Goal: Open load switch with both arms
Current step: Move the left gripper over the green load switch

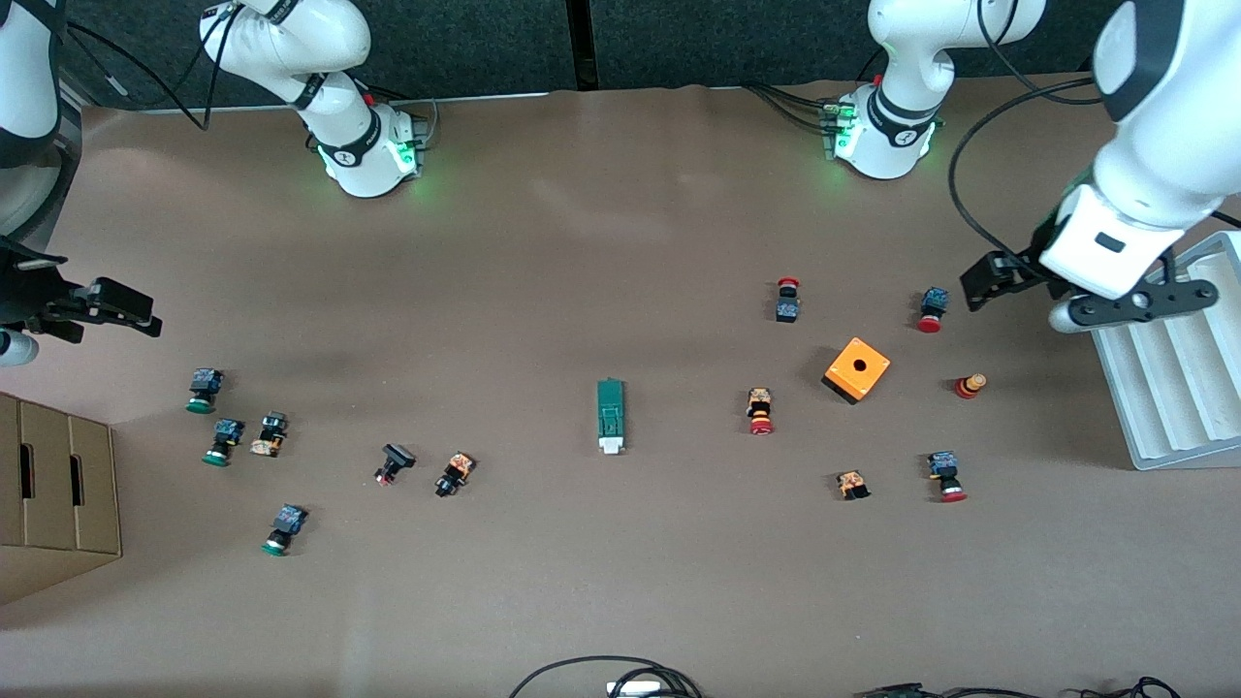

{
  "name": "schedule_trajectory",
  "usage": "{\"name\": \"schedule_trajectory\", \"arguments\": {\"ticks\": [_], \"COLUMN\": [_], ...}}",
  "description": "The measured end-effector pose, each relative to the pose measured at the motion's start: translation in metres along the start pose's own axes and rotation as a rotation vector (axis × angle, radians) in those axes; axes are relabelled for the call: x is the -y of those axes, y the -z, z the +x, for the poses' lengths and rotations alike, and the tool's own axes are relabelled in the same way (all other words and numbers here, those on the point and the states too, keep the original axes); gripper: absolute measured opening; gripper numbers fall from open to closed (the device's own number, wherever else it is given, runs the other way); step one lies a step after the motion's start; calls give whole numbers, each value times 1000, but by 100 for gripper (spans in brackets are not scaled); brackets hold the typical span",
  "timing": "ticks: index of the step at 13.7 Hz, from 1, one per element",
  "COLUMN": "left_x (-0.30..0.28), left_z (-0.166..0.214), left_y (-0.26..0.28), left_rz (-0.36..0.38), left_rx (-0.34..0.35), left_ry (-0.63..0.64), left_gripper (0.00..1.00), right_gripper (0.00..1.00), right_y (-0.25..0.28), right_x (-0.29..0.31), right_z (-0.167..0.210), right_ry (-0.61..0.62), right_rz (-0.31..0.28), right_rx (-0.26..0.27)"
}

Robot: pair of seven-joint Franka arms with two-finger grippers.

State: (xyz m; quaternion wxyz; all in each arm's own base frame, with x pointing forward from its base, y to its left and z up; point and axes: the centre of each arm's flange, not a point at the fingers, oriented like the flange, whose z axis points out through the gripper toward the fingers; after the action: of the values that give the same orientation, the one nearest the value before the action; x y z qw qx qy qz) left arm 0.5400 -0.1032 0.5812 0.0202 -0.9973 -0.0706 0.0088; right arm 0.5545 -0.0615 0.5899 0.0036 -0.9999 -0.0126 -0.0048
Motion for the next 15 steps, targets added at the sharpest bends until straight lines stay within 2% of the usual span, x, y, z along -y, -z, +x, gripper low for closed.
{"name": "schedule_trajectory", "arguments": {"ticks": [6,13,15], "left_x": [-70,-172,-193], "left_z": [-22,-48,-55], "left_y": [4,-9,-15], "left_rz": [-8,-88,-89], "left_rx": [-15,-56,-80], "left_ry": [89,218,238], "left_gripper": [100,100,100], "right_gripper": [100,100,100], "right_y": [0,0,0], "right_x": [0,0,0], "right_z": [0,0,0], "right_ry": [0,0,0], "right_rz": [0,0,0], "right_rx": [0,1,2]}}
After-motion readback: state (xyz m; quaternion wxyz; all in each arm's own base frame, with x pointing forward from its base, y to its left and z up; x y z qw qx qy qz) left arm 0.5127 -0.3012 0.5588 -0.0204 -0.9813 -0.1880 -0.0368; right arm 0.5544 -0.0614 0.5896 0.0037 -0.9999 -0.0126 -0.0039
